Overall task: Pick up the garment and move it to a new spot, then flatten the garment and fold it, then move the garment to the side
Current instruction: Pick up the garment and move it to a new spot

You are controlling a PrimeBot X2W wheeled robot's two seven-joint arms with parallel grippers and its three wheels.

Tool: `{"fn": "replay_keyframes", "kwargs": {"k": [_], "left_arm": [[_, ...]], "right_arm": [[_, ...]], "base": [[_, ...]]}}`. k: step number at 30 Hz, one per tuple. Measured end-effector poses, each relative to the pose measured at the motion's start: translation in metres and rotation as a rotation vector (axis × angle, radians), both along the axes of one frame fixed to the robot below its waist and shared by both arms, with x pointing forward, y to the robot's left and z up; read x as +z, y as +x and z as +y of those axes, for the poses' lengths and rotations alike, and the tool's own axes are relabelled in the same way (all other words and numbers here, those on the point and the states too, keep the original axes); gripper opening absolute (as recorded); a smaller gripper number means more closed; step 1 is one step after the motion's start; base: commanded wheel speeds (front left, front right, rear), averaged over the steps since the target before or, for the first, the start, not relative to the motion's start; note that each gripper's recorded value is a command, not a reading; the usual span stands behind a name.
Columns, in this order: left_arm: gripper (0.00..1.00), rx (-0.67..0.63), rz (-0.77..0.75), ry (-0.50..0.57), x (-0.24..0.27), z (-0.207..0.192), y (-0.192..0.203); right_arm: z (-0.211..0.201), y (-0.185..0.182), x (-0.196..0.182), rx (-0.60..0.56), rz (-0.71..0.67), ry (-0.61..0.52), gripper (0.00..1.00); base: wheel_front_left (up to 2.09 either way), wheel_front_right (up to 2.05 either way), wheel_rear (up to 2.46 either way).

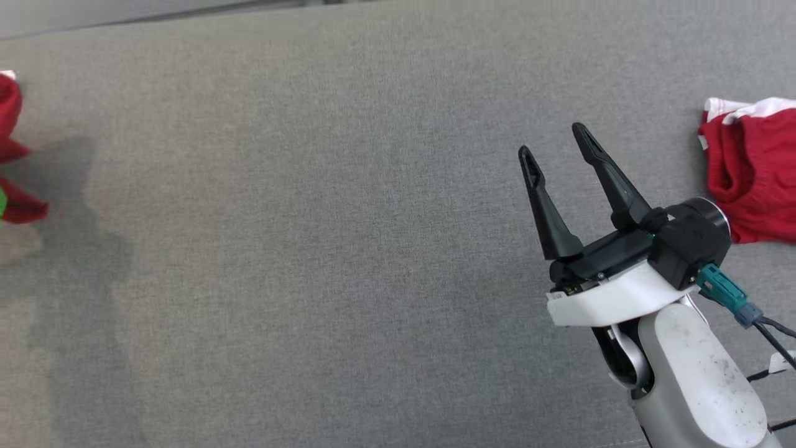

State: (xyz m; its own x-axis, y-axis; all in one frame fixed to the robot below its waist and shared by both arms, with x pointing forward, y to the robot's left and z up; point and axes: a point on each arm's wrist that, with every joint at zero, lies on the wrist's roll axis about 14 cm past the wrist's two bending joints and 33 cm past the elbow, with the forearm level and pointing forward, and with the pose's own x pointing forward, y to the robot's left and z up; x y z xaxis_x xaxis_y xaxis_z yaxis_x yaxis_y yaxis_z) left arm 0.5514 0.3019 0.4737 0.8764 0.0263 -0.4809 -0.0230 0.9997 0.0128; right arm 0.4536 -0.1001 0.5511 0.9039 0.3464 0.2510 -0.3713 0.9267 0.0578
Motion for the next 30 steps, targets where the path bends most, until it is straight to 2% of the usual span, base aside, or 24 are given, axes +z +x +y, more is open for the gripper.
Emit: {"fn": "replay_keyframes", "kwargs": {"k": [5,11,15,22,25,30], "left_arm": [[0.0,-0.176,-0.156,0.013,0.066,-0.052,-0.004],[0.0,-0.407,-0.337,0.029,0.138,-0.128,-0.029],[0.0,-0.56,-0.39,-0.016,0.156,-0.189,-0.055],[0.0,-0.802,-0.299,-0.184,0.102,-0.3,-0.113],[0.0,-0.846,-0.219,-0.221,0.065,-0.327,-0.132],[0.0,-0.889,-0.048,-0.224,-0.007,-0.351,-0.164]], "right_arm": [[-0.009,-0.02,0.023,-0.029,-0.048,0.009,1.0],[-0.02,-0.043,0.054,-0.061,-0.122,0.018,1.0],[-0.031,-0.056,0.066,-0.093,-0.155,0.02,1.0],[-0.052,-0.066,0.068,-0.154,-0.159,0.017,1.0],[-0.059,-0.069,0.065,-0.174,-0.15,0.015,1.0],[-0.066,-0.071,0.058,-0.195,-0.128,0.009,1.0]], "base": [[0.0,0.0,0.0],[0.0,0.0,0.0],[0.0,0.0,0.0],[0.0,0.0,0.0],[0.0,0.0,0.0],[0.0,0.0,0.0]]}}
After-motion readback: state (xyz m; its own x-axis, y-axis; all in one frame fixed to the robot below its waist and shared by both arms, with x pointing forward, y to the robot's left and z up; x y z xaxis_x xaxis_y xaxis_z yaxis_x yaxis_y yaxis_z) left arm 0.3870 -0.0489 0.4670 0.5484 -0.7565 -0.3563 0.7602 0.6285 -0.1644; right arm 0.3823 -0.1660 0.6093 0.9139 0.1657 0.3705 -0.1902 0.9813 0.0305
